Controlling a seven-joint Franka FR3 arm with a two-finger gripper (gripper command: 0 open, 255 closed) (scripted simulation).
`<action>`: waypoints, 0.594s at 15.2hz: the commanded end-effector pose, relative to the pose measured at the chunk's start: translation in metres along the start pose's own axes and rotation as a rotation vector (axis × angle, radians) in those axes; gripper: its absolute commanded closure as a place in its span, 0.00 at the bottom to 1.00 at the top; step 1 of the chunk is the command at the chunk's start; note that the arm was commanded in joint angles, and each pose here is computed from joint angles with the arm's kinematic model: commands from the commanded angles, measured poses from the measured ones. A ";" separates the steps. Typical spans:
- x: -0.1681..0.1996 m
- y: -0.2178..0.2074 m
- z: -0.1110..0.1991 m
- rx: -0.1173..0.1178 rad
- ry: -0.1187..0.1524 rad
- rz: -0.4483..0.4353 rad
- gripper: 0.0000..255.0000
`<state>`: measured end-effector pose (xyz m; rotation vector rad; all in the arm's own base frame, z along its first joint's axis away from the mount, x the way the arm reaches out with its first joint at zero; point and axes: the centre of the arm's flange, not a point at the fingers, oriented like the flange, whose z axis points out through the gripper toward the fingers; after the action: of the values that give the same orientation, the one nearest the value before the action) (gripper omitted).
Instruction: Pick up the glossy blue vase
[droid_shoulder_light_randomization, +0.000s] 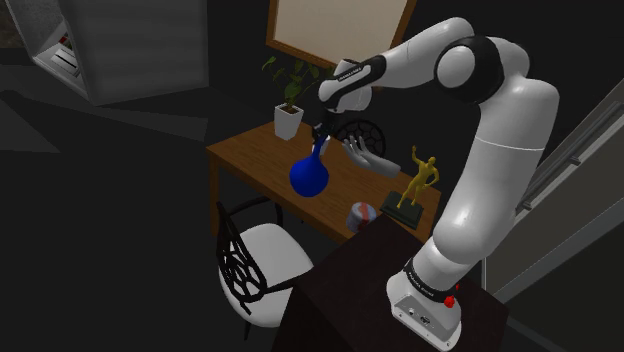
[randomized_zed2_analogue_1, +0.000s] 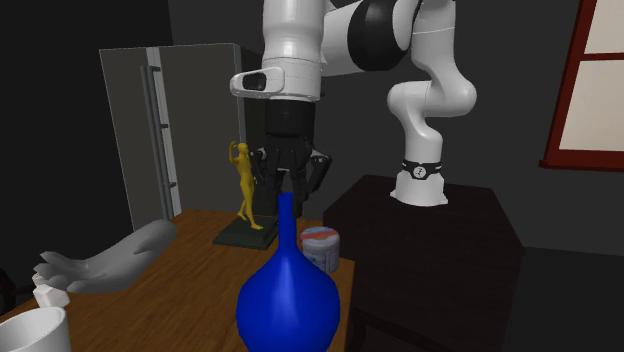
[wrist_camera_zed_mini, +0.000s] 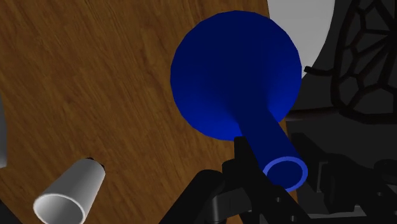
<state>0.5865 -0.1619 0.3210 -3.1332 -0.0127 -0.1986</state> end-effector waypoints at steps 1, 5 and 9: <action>0.002 -0.001 -0.011 0.000 0.002 0.000 1.00; 0.005 -0.001 -0.032 0.000 0.002 0.000 1.00; 0.008 -0.001 -0.053 0.000 0.002 0.000 1.00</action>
<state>0.5870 -0.1604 0.3683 -3.1335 -0.0124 -0.1990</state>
